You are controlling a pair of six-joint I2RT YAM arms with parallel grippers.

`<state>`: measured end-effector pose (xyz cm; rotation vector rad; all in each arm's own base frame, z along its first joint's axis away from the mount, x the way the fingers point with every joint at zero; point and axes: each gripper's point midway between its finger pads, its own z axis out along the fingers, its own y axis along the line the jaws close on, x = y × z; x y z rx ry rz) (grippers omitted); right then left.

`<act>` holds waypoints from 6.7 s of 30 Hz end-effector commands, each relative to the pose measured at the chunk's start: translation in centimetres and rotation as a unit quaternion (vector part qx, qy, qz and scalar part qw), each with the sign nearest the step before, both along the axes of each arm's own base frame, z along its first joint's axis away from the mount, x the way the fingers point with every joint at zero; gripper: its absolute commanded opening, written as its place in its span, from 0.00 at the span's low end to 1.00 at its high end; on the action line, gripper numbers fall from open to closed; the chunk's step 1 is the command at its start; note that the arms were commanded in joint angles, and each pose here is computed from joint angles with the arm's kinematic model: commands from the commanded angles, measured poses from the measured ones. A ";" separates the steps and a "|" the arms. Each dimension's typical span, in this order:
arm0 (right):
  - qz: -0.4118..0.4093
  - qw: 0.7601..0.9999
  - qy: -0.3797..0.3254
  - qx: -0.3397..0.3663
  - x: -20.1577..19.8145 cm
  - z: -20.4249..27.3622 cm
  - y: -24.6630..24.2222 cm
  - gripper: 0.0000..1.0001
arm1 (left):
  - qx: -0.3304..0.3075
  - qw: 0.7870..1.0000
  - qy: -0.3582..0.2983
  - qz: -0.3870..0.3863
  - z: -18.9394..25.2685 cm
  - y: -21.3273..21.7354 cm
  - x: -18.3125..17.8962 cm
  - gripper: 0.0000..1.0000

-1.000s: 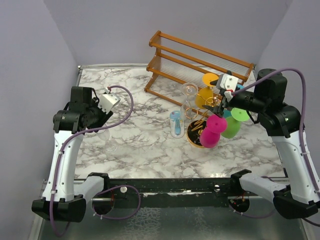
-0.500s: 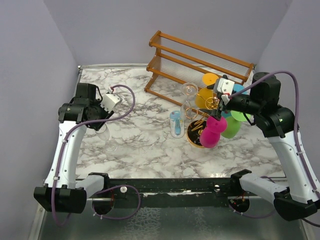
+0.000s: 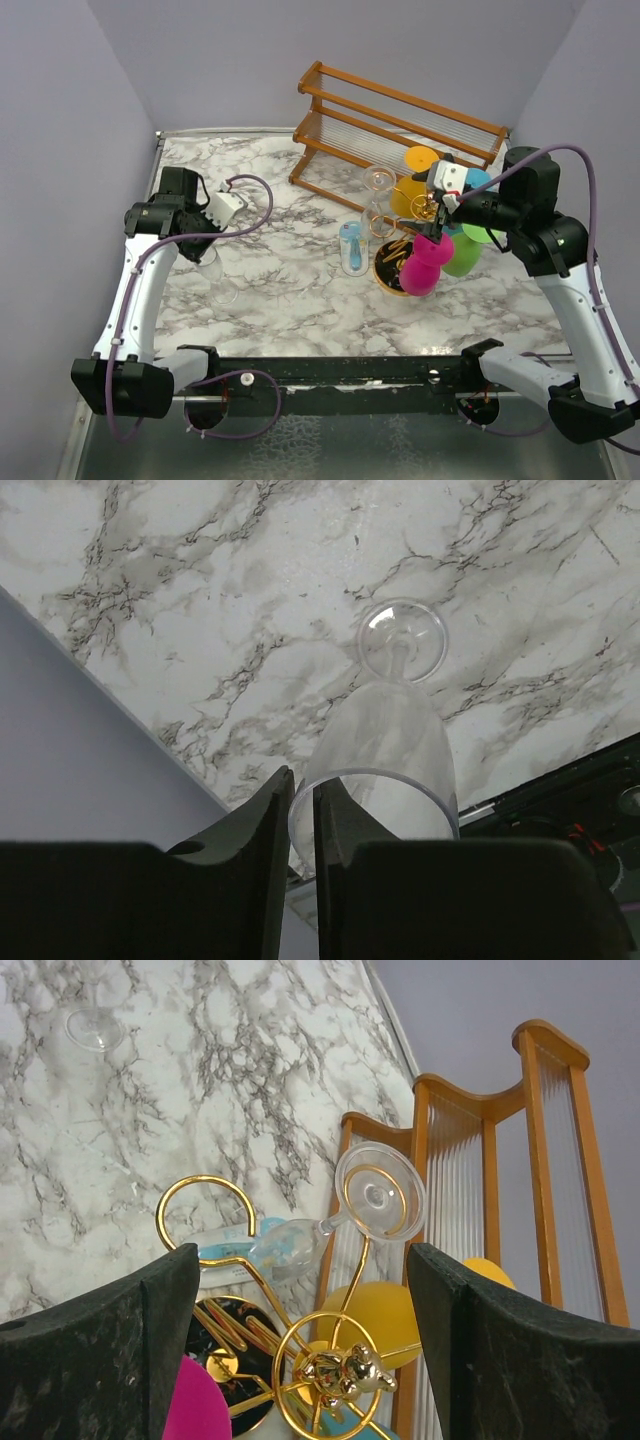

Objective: Place the wine glass upside down on the wine glass rack

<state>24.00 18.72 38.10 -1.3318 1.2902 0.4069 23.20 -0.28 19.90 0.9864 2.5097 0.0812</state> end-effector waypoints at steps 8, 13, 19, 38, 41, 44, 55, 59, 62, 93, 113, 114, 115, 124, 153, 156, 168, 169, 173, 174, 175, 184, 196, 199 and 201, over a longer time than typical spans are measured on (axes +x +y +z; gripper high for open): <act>-0.053 0.997 -0.046 -0.018 1.4 0.7 -1.7 0.85 | -0.011 1.000 0.000 -0.024 0.1 -0.6 0.3 0.00; -0.096 0.994 -0.046 -0.014 2.3 0.8 -2.7 0.87 | -0.010 0.999 -0.025 -0.023 2.0 -0.5 1.2 0.00; -0.156 0.986 -0.049 -0.013 3.5 0.4 -4.2 0.96 | -0.005 0.997 -0.067 -0.024 5.3 -0.6 2.7 0.00; -0.206 0.976 -0.060 0.027 5.1 4.2 -4.8 1.00 | -0.109 0.942 -0.316 -0.037 20.3 -4.5 7.4 0.00; -0.200 0.977 -0.057 0.041 5.8 4.5 -4.2 1.00 | -0.156 0.922 -0.351 -0.053 23.5 -6.1 7.6 0.00; -0.217 0.971 -0.079 0.055 7.4 5.8 -4.2 1.00 | -0.198 0.902 -0.376 -0.074 25.9 -7.7 7.7 0.00; -0.142 0.979 -0.008 0.143 9.0 8.7 0.5 0.97 | -0.392 0.816 -0.408 -0.116 33.3 -13.1 7.0 0.00; -0.069 0.982 0.048 0.170 8.2 7.9 3.2 0.91 | -0.456 0.795 -0.382 -0.120 33.9 -14.6 7.4 0.00; -0.062 0.975 0.084 0.194 8.7 7.6 4.1 0.85 | -0.490 0.783 -0.360 -0.131 34.0 -15.6 7.5 0.00; -0.108 0.907 0.256 0.316 12.2 5.0 6.2 0.39 | -0.558 0.770 -0.277 -0.135 30.9 -17.5 7.4 0.00; -0.134 0.909 0.235 0.318 13.1 5.0 5.5 0.01 | -0.561 0.773 -0.262 -0.135 29.7 -17.8 7.3 0.10; -0.139 0.910 0.228 0.317 13.1 5.1 5.2 0.01 | -0.560 0.775 -0.262 -0.134 29.6 -17.8 7.3 0.13; -0.145 0.912 0.219 0.316 13.2 5.2 5.0 0.01 | -0.557 0.777 -0.263 -0.134 29.5 -17.7 7.3 0.16; -0.207 0.934 0.095 0.277 13.5 6.5 1.5 0.01 | -0.451 0.824 -0.333 -0.081 28.2 -14.5 8.6 0.58; 0.162 0.983 -0.069 -0.045 0.8 -0.2 4.9 0.01 | -0.373 0.853 -0.363 -0.038 25.9 -11.7 10.7 0.96; 0.157 0.984 -0.069 -0.050 1.0 -0.6 5.3 0.01 | -0.375 0.853 -0.360 -0.040 25.7 -11.8 10.7 0.96; 0.113 0.986 -0.088 -0.091 1.8 -2.2 6.1 0.01 | -0.381 0.852 -0.358 -0.038 25.7 -11.8 11.1 0.96; 0.109 0.985 -0.090 -0.094 1.9 -2.3 6.1 0.01 | -0.381 0.852 -0.357 -0.038 25.7 -11.8 11.2 0.96; 0.090 0.985 -0.103 -0.103 2.3 -2.0 5.7 0.01 | -0.381 0.852 -0.356 -0.037 25.6 -11.8 11.2 0.96; 0.086 0.985 -0.107 -0.105 2.3 -1.8 5.7 0.01 | -0.381 0.853 -0.356 -0.037 25.6 -11.8 11.2 0.96; 0.082 0.985 -0.109 -0.107 2.4 -1.7 5.5 0.01 | -0.381 0.852 -0.356 -0.037 25.6 -11.8 11.2 0.96; 0.056 0.980 -0.131 -0.138 2.9 -1.6 4.2 0.01 | -0.379 0.853 -0.358 -0.043 25.6 -11.9 11.2 0.96; 0.024 0.974 -0.151 -0.167 3.4 -1.5 2.5 0.01 | -0.380 0.853 -0.355 -0.045 25.6 -12.0 11.1 0.96; 0.021 0.973 -0.154 -0.173 3.1 -1.5 2.2 0.01 | -0.380 0.853 -0.355 -0.046 25.5 -12.0 11.1 0.96; 0.016 0.972 -0.157 -0.176 3.1 -1.4 1.9 0.01 | -0.381 0.853 -0.354 -0.047 25.5 -12.1 11.1 0.96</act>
